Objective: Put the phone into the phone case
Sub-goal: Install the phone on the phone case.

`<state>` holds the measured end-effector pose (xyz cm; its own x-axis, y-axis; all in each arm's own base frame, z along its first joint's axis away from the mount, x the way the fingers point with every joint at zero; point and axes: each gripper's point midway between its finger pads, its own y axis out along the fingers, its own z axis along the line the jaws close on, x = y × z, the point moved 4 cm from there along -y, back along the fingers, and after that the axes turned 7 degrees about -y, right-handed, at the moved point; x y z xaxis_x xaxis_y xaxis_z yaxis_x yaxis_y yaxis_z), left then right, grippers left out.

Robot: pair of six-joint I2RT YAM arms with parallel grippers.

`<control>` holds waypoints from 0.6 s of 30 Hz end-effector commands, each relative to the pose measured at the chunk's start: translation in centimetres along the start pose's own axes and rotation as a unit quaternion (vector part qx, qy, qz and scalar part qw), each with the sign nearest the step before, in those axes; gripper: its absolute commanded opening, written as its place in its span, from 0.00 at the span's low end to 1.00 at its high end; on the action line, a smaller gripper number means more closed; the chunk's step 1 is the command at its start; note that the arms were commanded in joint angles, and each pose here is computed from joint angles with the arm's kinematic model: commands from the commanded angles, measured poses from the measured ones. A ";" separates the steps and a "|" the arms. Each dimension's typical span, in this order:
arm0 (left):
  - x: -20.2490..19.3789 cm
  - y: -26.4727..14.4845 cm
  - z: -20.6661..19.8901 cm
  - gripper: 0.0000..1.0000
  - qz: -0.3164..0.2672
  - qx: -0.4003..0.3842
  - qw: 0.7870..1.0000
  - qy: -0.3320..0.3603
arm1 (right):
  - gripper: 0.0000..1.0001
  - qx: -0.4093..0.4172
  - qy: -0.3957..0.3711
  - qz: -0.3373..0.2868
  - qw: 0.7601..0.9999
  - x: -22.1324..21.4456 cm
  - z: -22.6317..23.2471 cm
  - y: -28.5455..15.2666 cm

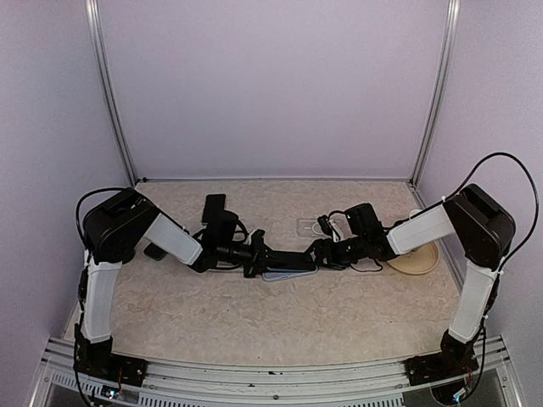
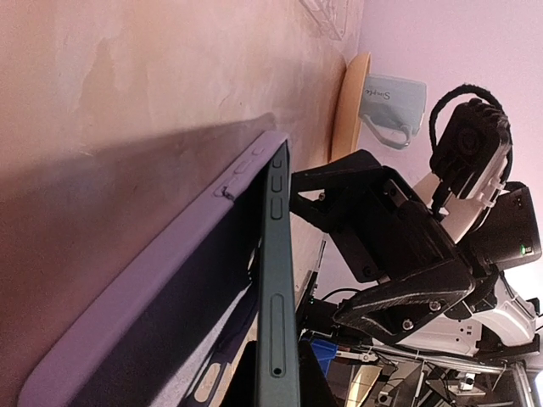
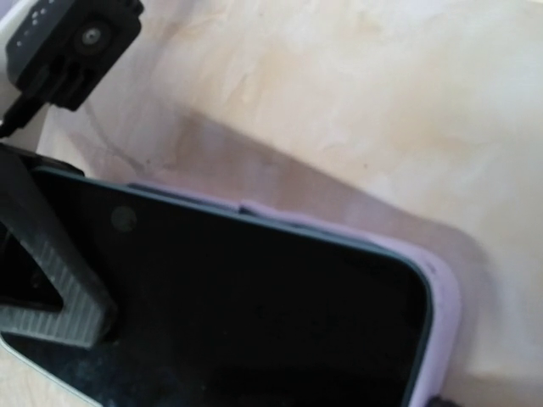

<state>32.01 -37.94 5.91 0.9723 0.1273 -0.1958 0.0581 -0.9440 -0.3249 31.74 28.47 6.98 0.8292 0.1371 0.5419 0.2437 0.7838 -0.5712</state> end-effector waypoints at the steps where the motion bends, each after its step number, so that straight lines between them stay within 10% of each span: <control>1: 0.7 -0.1 0.9 0.00 -0.036 0.013 0.998 -0.044 | 0.77 0.038 0.004 0.046 0.998 -2.6 1.9 1.5; 18: -2.1 2.2 3.9 0.00 0.054 0.061 0.997 -0.003 | 0.77 0.053 -0.026 0.054 0.997 -2.0 3.0 1.9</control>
<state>31.81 -38.26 5.76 0.9780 0.0998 -0.1832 0.0373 -0.9475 -0.3175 31.65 28.76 6.97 0.8235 0.1466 0.5481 0.2470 0.7771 -0.5789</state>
